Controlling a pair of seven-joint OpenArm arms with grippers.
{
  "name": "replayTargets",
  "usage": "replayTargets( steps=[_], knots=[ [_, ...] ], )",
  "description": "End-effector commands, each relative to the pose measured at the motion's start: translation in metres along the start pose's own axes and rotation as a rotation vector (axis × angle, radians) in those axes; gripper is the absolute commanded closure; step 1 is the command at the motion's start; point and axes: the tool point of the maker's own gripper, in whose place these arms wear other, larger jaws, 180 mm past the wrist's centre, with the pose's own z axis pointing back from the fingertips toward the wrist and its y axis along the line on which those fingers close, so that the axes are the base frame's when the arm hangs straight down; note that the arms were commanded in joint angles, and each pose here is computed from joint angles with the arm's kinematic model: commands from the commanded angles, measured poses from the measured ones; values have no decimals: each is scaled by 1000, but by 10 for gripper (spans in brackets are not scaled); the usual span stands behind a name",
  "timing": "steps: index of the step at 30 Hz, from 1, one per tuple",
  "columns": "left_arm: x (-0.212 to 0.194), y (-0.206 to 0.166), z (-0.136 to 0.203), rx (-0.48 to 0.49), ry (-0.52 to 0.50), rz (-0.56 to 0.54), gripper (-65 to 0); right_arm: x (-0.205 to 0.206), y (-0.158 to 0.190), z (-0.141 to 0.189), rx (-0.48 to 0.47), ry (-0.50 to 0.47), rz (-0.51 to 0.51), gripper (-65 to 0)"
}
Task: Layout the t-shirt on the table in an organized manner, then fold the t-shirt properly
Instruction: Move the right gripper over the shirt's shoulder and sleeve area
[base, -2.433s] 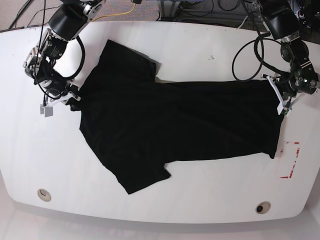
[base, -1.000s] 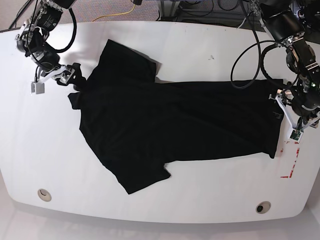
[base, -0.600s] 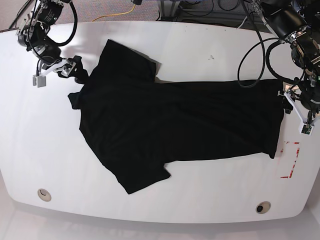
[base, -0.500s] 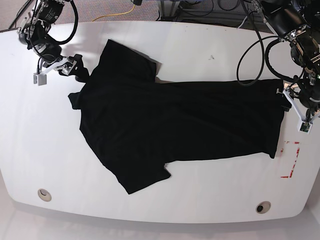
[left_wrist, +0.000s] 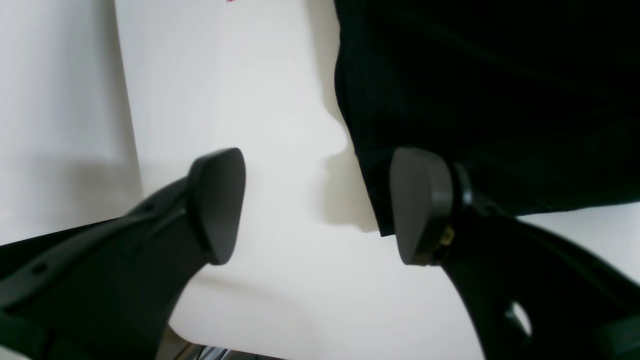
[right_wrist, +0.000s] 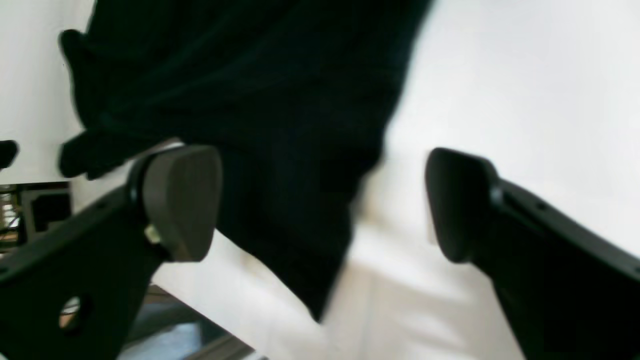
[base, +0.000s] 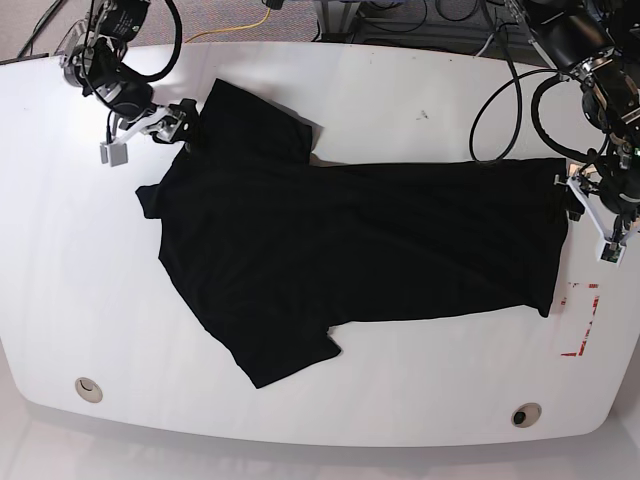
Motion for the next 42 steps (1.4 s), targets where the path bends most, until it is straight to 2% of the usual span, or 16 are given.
replayTargets(
  steps=[1, 9, 20, 23, 26, 30, 32, 38, 42],
  knots=[
    [12, 10, 6, 29, -41, -8, -428, 9, 7, 1, 22, -32, 18, -620],
    [11, 10, 6, 30, -40, -9, -428, -9, 16, -15, 66, 14, -16, -620],
    [7, 9, 6, 26, -28, -11, -428, -14, 15, -18, 72, 24, -37, -607],
    [5, 7, 5, 22, -23, -15, -428, -13, 15, -18, 75, 21, -37, -515],
    [4, 7, 5, 21, -20, -15, -428, -11, 16, -19, 76, 17, -35, -355],
    [3, 6, 3, 17, -16, -13, -428, -7, 16, -21, 75, 13, -39, -103],
    [0, 5, 1, 8, -8, -8, -428, -7, 17, -22, 76, 15, -35, -6],
    [-6, 3, -5, -8, 12, 2, -428, -8, 28, -27, 109, 35, -12, -2],
    [-6, 3, -5, -8, 12, 2, -428, 12, 43, -23, 136, 4, 57, 0]
  ],
)
